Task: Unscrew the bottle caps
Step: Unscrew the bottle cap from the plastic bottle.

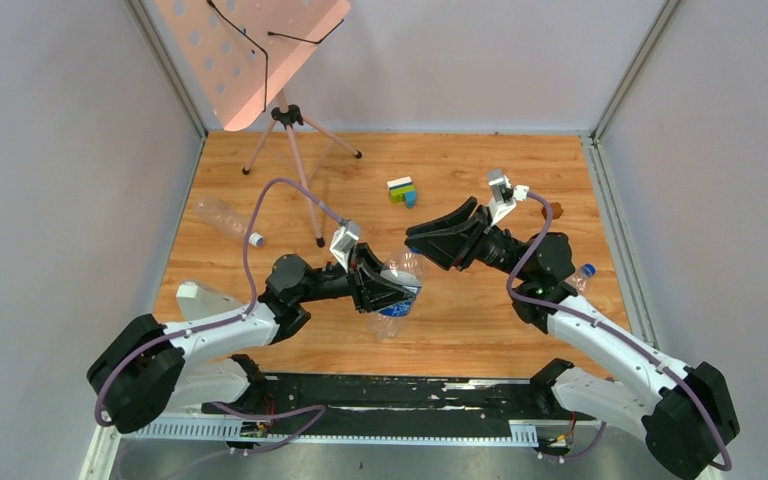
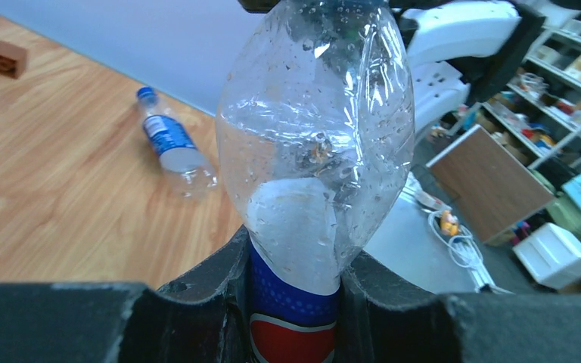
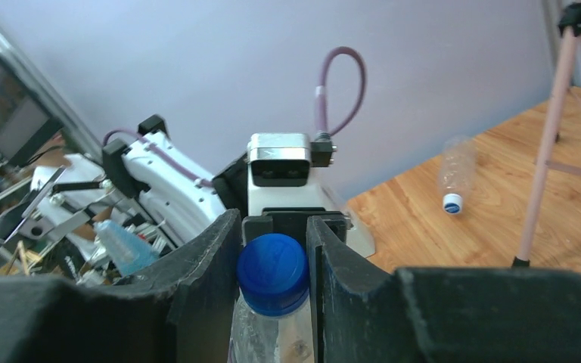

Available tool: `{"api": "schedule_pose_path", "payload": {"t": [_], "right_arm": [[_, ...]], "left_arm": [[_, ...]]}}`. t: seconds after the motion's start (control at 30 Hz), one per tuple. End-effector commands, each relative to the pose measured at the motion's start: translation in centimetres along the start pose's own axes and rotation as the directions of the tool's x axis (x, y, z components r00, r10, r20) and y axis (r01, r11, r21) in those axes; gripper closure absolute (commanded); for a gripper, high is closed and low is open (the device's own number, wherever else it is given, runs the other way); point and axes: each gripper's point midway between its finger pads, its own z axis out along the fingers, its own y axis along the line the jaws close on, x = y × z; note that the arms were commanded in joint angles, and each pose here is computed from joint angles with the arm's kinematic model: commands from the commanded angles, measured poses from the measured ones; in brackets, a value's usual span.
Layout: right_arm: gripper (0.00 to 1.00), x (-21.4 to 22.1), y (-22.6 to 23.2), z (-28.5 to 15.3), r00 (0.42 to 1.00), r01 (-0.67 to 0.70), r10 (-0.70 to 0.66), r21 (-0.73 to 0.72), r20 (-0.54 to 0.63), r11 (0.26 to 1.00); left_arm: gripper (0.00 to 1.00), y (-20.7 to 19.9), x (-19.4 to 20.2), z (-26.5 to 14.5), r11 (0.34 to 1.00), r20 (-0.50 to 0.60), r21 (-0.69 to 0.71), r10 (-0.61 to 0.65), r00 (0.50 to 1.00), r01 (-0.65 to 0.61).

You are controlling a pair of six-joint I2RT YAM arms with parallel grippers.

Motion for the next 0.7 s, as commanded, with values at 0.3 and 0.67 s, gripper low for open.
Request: {"api": "schedule_pose_path", "payload": {"t": [0.3, 0.67], "right_arm": [[0.49, -1.7, -0.3, -2.4, 0.997, -0.075, 0.074, 0.059, 0.007, 0.995], [0.39, -3.2, -4.8, -2.8, 0.994, -0.103, 0.073, 0.427, 0.086, 0.898]], "left_arm": [[1.00, -1.9, -2.7, 0.7, 0.990, 0.055, 0.142, -0.002, 0.998, -0.006], [1.00, 3.6, -1.8, -0.3, 0.892, -0.153, -0.373, 0.211, 0.965, -0.255]]}}
